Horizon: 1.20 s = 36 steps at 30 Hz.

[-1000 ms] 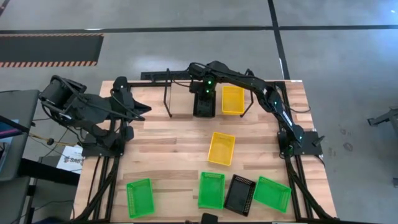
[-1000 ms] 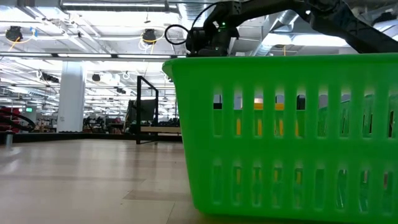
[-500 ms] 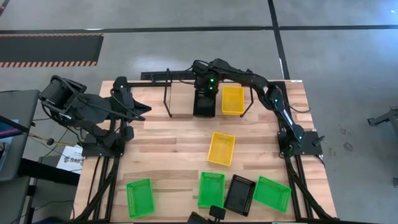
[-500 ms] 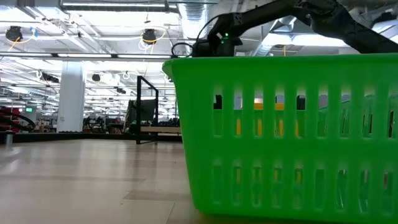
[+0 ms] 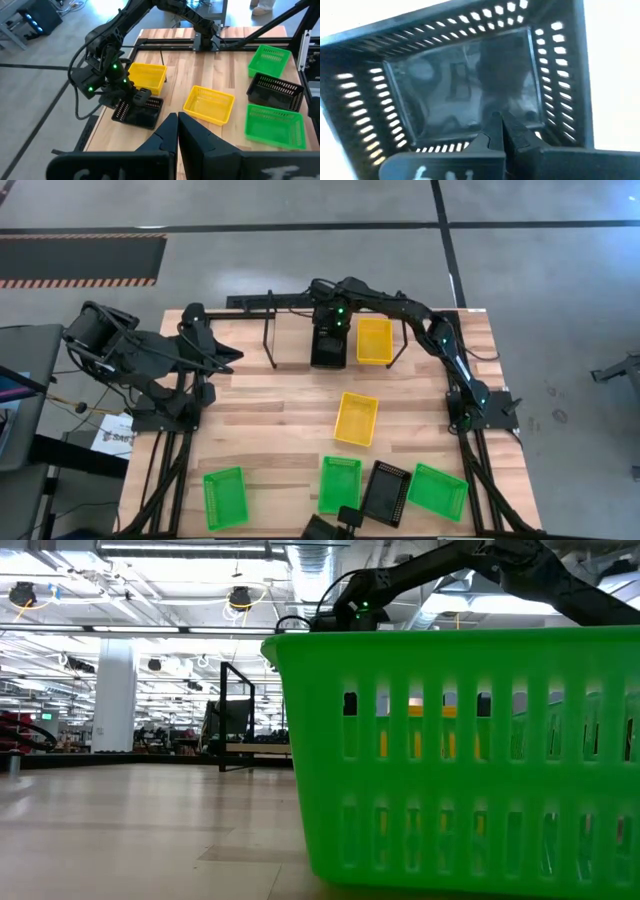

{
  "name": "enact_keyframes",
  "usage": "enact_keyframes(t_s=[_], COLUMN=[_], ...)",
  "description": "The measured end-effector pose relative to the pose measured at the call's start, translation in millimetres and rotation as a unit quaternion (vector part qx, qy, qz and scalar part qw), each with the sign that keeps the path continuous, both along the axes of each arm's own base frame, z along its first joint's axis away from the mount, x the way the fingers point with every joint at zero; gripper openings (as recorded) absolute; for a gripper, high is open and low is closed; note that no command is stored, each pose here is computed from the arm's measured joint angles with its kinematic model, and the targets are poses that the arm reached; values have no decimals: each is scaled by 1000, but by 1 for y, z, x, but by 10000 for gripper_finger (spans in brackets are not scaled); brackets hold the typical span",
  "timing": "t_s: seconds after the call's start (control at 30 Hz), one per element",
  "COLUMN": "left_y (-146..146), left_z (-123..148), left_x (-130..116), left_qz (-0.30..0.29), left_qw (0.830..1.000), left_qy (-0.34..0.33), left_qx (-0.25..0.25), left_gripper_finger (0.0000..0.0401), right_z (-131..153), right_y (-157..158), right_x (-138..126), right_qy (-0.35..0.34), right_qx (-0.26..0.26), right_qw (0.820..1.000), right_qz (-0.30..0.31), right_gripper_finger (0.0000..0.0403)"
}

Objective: Stack baskets on shelf by color
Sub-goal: Stack the left black bin on top of the black bin

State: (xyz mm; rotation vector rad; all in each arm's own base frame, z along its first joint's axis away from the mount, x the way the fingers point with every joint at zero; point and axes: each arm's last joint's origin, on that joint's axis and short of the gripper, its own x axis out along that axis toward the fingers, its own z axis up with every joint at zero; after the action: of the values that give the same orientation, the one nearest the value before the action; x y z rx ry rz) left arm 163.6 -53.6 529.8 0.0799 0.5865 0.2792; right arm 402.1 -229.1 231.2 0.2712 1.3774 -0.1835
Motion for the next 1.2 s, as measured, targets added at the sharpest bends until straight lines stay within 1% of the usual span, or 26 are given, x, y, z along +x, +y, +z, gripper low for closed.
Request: enact_keyframes(t_s=[0.27, 0.7, 1.0, 1.1, 1.2], left_y=[0, 0, 0, 0, 0], left_z=[0, 0, 0, 0, 0], left_x=[0, 0, 0, 0, 0], left_qz=[0, 0, 0, -2, -2], left_qw=[1000, 1000, 1000, 1000, 1000], left_qy=[0, 0, 0, 1, 1], left_qx=[0, 0, -1, -3, -2], left_gripper_finger=[0, 0, 0, 0, 0], right_z=[0, 0, 0, 12, 46], right_y=[-19, -38, -41, -33, -12], right_x=[-12, -25, -27, -26, -24], right_qy=[3, 3, 3, -14, -57], right_qx=[-2, -4, -5, -7, -28], right_qw=[1000, 1000, 1000, 1000, 998], right_qz=[-15, -29, -28, -19, 3], right_gripper_finger=[0, 0, 0, 0, 0])
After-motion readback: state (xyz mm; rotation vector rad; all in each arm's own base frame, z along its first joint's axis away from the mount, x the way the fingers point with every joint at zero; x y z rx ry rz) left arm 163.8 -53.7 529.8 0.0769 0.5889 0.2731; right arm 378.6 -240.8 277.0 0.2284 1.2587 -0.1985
